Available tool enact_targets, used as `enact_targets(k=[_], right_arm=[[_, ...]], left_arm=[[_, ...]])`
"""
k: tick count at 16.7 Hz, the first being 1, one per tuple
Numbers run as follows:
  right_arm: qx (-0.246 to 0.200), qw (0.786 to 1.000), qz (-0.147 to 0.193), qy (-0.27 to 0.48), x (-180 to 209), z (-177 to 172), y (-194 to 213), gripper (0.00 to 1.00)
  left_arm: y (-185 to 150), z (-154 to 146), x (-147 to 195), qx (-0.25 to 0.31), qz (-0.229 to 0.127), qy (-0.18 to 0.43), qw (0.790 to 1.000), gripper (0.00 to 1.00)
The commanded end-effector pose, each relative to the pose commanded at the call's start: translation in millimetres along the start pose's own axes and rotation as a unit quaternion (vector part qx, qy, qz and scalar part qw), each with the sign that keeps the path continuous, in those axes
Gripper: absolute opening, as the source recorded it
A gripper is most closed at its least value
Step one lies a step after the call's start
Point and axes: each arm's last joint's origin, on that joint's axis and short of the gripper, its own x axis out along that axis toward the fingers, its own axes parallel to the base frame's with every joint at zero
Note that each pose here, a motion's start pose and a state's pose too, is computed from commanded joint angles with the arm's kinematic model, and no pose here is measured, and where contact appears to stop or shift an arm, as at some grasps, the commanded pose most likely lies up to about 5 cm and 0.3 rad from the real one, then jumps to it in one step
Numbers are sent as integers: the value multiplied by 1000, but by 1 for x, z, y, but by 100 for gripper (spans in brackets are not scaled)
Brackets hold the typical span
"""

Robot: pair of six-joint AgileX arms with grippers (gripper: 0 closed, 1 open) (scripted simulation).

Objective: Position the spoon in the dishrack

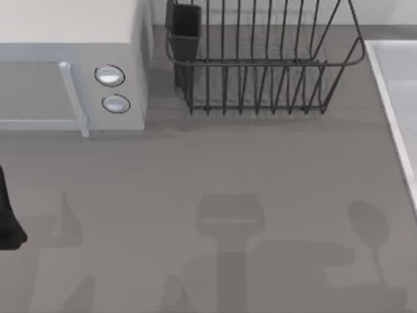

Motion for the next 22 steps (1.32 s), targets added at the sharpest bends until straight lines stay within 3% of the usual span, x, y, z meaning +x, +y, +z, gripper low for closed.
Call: enact_targets(k=[5, 8, 10, 13, 17, 19, 22], right_arm=[[-83, 986, -90, -116, -8, 35, 49, 0], [-131, 952, -138, -239, -17, 55, 105, 0], [-146, 919, -149, -335, -28, 60, 151, 0], [-133, 859, -128, -479, -52, 46, 220, 0], [-65, 785, -47, -614, -92, -1, 285, 0], [-31, 761, -9, -648, -108, -25, 301, 0], [-1, 745, 22, -666, -120, -44, 310, 0]], left_arm=[[0, 0, 0, 0, 0, 0, 1000, 100], [0, 0, 0, 0, 0, 0, 1000, 100], [0, 0, 0, 0, 0, 0, 1000, 100], [0, 0, 0, 0, 0, 0, 1000, 100], [0, 0, 0, 0, 0, 0, 1000, 100], [0, 0, 0, 0, 0, 0, 1000, 100], [0, 0, 0, 0, 0, 0, 1000, 100]])
